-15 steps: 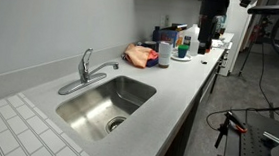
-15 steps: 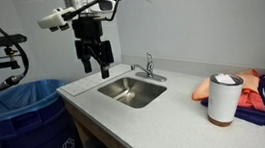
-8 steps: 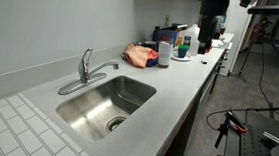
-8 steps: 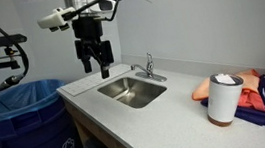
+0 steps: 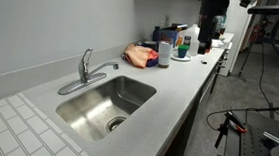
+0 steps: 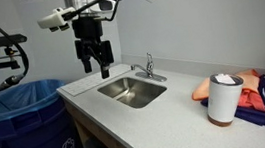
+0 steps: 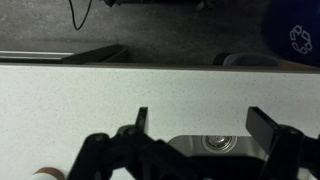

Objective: Push the handle of the faucet down

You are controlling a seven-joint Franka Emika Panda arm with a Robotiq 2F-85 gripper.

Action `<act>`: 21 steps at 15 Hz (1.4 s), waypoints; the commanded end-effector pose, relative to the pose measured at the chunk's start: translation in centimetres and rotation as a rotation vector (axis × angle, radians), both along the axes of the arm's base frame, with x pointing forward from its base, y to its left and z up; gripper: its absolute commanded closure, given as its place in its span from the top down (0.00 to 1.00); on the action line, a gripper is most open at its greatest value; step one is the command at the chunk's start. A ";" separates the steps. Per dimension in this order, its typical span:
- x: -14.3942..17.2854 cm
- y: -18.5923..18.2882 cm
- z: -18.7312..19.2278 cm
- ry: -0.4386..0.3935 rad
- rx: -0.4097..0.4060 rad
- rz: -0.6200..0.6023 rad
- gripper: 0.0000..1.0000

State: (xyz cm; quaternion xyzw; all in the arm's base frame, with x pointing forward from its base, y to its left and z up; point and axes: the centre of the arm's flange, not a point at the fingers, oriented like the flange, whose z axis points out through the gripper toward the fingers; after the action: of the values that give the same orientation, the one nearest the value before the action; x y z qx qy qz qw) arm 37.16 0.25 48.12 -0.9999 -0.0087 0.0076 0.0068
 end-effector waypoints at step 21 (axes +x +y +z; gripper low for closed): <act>14.8 5.0 3.6 -0.259 0.056 0.030 1.00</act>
State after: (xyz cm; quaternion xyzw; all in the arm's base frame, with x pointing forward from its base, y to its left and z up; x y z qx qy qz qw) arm 47.79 3.04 51.16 -0.9960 -0.0255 -0.0836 0.0183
